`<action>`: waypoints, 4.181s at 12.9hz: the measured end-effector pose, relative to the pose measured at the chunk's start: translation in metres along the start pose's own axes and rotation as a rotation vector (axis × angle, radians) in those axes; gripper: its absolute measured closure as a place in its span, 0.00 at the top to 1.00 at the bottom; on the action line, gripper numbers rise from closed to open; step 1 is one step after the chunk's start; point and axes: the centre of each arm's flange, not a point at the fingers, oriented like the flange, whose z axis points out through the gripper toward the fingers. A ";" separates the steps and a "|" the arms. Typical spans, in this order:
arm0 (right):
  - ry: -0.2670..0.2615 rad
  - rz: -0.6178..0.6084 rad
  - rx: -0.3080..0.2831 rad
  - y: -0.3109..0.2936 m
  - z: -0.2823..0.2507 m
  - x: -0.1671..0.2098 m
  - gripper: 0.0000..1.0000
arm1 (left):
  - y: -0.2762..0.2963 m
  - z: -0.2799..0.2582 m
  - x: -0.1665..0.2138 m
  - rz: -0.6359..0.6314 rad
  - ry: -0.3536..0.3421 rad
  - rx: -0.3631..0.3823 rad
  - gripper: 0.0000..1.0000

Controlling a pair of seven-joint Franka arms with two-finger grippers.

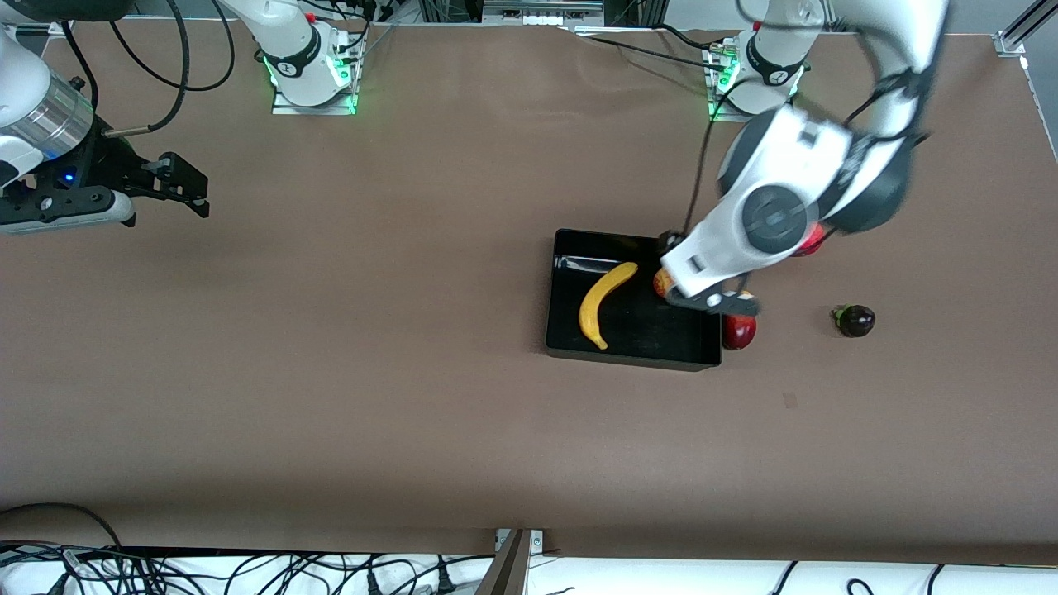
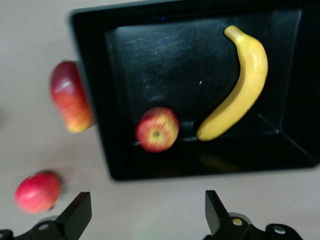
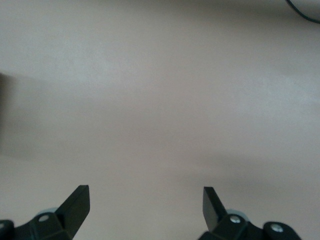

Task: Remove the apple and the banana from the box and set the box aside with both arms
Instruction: 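Grasp the red-yellow apple with the left gripper and lift it, then carry the apple out of the tray and set it beside the red apple, then move the left gripper to the yellow banana in the tray and grasp it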

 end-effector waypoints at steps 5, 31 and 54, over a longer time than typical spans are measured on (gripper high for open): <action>0.000 0.000 0.000 0.000 0.000 0.000 1.00 | 0.002 0.084 0.018 0.040 0.016 0.101 1.00; 0.001 -0.002 0.000 -0.001 0.000 0.000 1.00 | -0.189 0.071 -0.017 0.116 -0.191 0.039 0.74; 0.001 -0.003 0.000 -0.002 0.000 0.000 1.00 | 0.090 0.117 0.031 0.015 0.171 -0.064 1.00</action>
